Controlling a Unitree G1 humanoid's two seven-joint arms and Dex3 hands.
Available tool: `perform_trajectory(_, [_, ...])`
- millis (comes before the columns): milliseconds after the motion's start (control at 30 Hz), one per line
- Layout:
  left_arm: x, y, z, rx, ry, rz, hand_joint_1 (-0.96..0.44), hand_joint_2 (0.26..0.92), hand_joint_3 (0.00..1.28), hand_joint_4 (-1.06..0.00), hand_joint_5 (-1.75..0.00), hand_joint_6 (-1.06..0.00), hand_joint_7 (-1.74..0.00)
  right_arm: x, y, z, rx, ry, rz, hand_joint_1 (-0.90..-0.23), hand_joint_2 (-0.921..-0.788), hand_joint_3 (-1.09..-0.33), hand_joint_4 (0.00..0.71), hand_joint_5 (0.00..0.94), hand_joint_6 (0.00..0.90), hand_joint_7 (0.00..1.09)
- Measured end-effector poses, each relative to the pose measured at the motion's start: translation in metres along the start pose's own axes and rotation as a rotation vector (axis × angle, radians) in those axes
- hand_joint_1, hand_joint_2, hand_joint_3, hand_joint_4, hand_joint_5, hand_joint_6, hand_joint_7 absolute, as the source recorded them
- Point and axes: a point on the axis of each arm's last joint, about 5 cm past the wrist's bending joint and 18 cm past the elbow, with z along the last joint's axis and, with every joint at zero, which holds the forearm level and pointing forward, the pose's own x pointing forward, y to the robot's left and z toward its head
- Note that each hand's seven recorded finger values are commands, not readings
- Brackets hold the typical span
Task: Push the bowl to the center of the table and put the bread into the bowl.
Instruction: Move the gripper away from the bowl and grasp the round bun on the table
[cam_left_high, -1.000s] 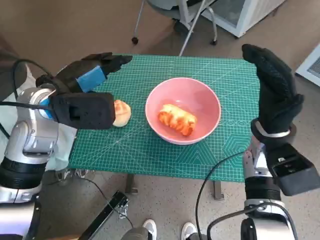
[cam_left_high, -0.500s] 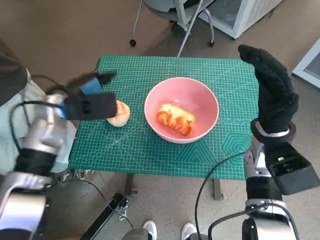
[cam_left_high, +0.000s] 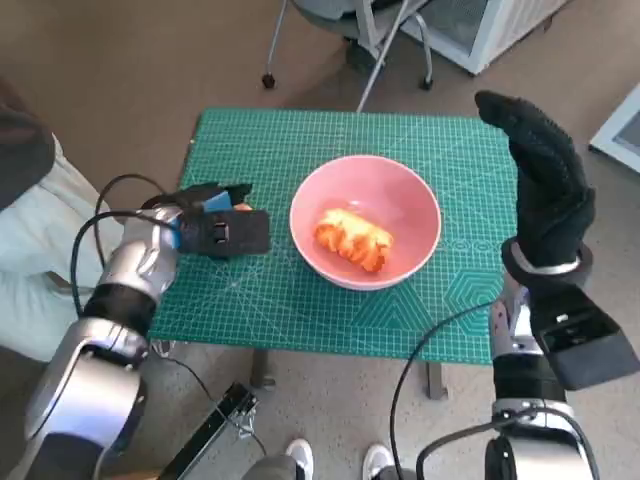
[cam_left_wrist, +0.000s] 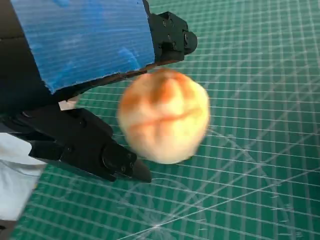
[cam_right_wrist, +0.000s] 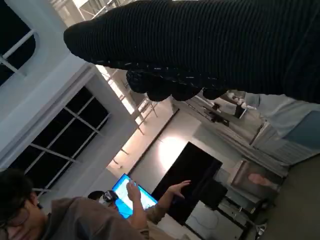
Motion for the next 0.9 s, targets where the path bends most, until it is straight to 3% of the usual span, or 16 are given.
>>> perform_trajectory(367, [0.009,-0.015,0.013,0.036,0.015,-0.004,-0.26,0.743,0.01,-0.01,0.00,-0.13,-0.02,-0.0005,-0.002,0.001,0.000,0.007,0.004,-0.584,-0.921,-0.720,0.351,0.001,0.013,0.83])
perform_trajectory(500, [0.010,-0.018,0.015,0.034,0.024,0.015,-0.22,0.767,0.02,-0.06,-0.02,-0.17,-0.03,-0.0015,-0.002,0.002,0.003,0.012,0.006,-0.581,-0.921,-0.721,0.351,0.000,0.011,0.84])
perform_trajectory(633, [0.011,-0.020,0.015,0.037,0.028,0.045,-0.12,0.821,0.03,-0.20,-0.03,-0.30,-0.06,-0.0010,-0.002,0.003,0.002,0.008,0.008,-0.578,-0.921,-0.722,0.350,0.000,0.009,0.84])
perform_trajectory(700, [0.011,-0.021,0.015,0.043,0.029,0.061,-0.09,0.851,0.03,-0.33,-0.04,-0.42,-0.08,-0.0006,-0.002,0.003,0.001,0.004,0.008,-0.577,-0.921,-0.722,0.350,0.000,0.009,0.84])
perform_trajectory(733, [0.011,-0.022,0.015,0.049,0.028,0.072,-0.07,0.873,0.03,-0.49,-0.09,-0.54,-0.13,-0.0003,-0.002,0.003,0.000,0.002,0.009,-0.577,-0.921,-0.723,0.350,0.000,0.008,0.84])
perform_trajectory(767, [0.011,-0.023,0.015,0.059,0.025,0.087,-0.07,0.882,0.02,-0.54,-0.10,-0.58,-0.16,-0.0002,-0.002,0.003,0.000,0.001,0.009,-0.576,-0.921,-0.723,0.350,0.000,0.008,0.84])
perform_trajectory(800, [0.011,-0.023,0.015,0.069,0.022,0.100,-0.04,0.896,0.04,-0.61,-0.48,-0.58,-0.52,-0.0001,-0.003,0.004,-0.001,-0.001,0.009,-0.578,-0.921,-0.723,0.350,0.000,0.008,0.84])
perform_trajectory(833, [0.012,-0.024,0.015,0.080,0.018,0.114,-0.03,0.905,0.06,-0.64,-0.74,-0.58,-0.76,0.0000,-0.003,0.004,-0.001,-0.002,0.009,-0.579,-0.921,-0.724,0.350,0.000,0.007,0.84])
perform_trajectory(900, [0.012,-0.026,0.014,0.103,0.008,0.144,-0.01,0.907,0.06,-0.67,-0.96,-0.61,-0.92,-0.0001,-0.003,0.004,-0.002,-0.004,0.010,-0.579,-0.921,-0.724,0.350,0.000,0.006,0.85])
